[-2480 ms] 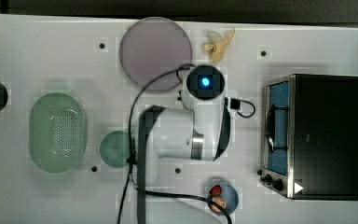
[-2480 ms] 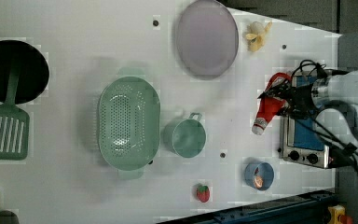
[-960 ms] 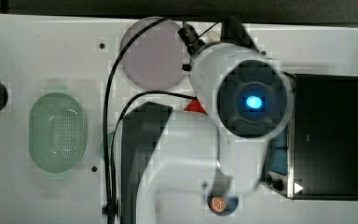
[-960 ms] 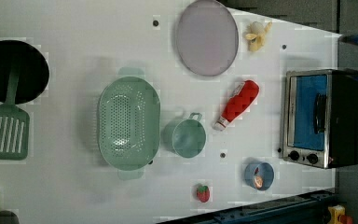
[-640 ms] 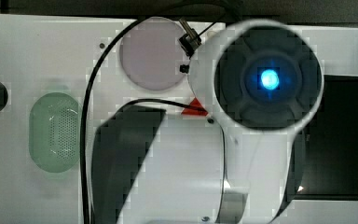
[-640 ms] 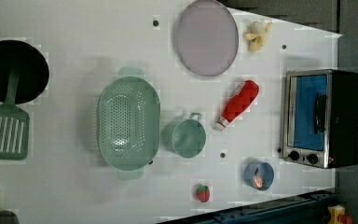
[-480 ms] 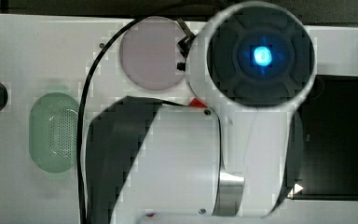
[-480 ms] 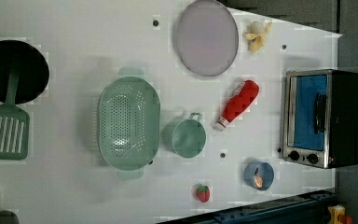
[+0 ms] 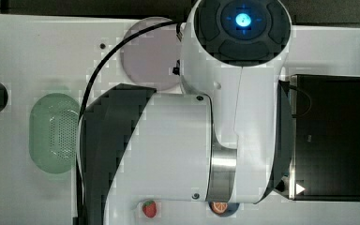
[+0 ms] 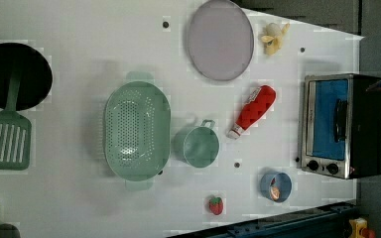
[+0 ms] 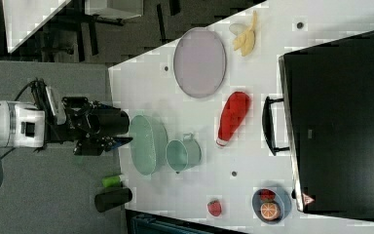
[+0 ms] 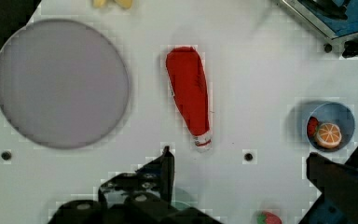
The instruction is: Pick Ketchup from oven and place it on table.
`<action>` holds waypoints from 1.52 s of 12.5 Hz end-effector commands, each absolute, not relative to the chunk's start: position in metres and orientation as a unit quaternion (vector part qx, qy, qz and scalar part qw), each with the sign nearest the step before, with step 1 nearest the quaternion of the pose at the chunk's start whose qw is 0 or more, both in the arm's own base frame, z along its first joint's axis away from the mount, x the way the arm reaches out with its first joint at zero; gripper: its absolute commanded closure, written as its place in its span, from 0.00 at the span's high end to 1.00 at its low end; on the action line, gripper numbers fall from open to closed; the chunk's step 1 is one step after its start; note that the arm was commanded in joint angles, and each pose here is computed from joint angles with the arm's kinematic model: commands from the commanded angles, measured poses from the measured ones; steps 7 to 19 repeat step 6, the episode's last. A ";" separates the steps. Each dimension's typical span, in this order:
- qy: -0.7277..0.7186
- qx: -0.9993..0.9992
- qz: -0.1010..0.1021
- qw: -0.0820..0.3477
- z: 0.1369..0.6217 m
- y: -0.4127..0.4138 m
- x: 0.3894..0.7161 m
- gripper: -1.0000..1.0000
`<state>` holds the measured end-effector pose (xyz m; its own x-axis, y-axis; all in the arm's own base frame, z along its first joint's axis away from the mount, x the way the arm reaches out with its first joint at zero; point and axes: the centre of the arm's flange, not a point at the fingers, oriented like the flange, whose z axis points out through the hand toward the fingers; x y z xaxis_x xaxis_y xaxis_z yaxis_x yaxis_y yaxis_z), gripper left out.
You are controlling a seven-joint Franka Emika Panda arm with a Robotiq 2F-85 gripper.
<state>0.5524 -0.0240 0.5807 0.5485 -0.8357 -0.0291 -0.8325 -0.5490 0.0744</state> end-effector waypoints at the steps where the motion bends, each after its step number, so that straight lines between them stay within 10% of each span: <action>1: -0.485 0.874 -0.015 0.020 0.597 -0.025 0.550 1.00; 19: -0.485 0.874 -0.015 0.020 0.596 -0.025 0.551 1.00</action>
